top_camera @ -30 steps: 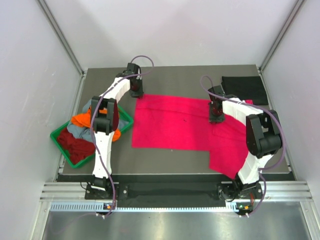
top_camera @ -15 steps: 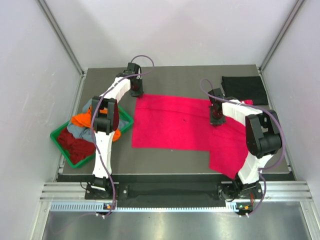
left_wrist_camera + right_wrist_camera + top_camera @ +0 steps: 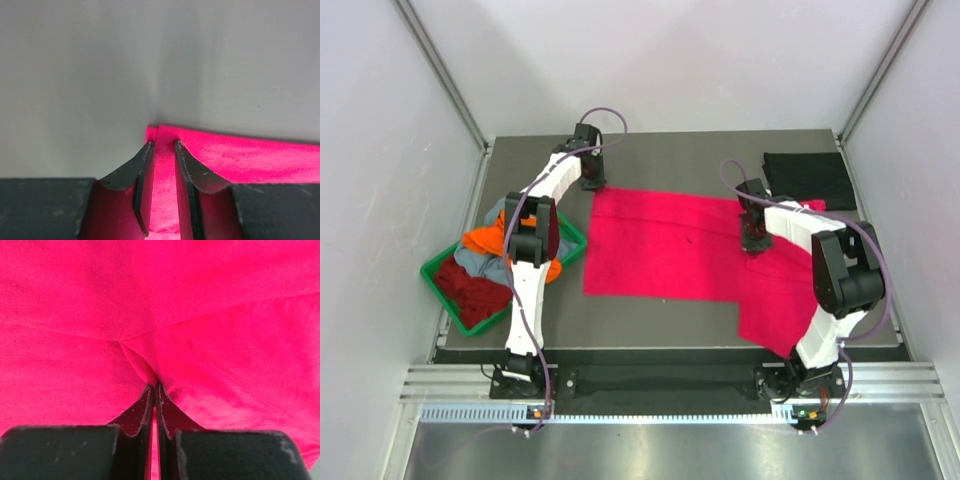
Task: Fold and stack the t-shirts
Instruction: Fold the tshirt
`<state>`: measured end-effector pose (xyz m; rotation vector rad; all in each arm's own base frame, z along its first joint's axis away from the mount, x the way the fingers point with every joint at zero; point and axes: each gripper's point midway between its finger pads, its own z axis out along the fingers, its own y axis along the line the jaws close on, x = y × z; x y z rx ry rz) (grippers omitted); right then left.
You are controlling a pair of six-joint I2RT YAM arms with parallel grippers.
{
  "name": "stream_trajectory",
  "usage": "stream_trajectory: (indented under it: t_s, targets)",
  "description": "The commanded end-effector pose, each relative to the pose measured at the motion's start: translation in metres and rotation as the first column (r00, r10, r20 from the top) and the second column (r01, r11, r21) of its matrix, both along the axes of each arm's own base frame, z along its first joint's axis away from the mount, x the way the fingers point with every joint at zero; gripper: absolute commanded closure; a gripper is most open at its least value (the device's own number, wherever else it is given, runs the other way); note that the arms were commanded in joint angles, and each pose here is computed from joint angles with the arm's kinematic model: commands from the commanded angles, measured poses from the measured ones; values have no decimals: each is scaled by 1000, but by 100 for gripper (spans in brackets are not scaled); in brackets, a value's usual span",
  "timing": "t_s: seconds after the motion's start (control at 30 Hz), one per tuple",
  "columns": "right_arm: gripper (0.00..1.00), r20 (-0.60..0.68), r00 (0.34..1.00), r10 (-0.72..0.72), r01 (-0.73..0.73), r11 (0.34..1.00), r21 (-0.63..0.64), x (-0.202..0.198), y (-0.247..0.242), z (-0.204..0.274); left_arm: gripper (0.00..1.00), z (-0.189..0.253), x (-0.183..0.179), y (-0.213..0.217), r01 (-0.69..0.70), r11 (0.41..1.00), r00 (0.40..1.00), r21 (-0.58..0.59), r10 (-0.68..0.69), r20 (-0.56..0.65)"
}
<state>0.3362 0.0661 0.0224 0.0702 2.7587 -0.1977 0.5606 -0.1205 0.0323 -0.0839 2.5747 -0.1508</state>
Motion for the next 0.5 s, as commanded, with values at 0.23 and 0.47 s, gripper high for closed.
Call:
stream_trajectory:
  t_s: [0.23,0.47]
  targets:
    - [100,8,1000,27,-27,999,-27,-13,-5,22,71,-7,-2,8,4,1000,1000,4,-3,-23]
    - [71,120,993,-16,7,997,74,8,-5,78,66,75,-2,1,10,998,993,-56,-3,114]
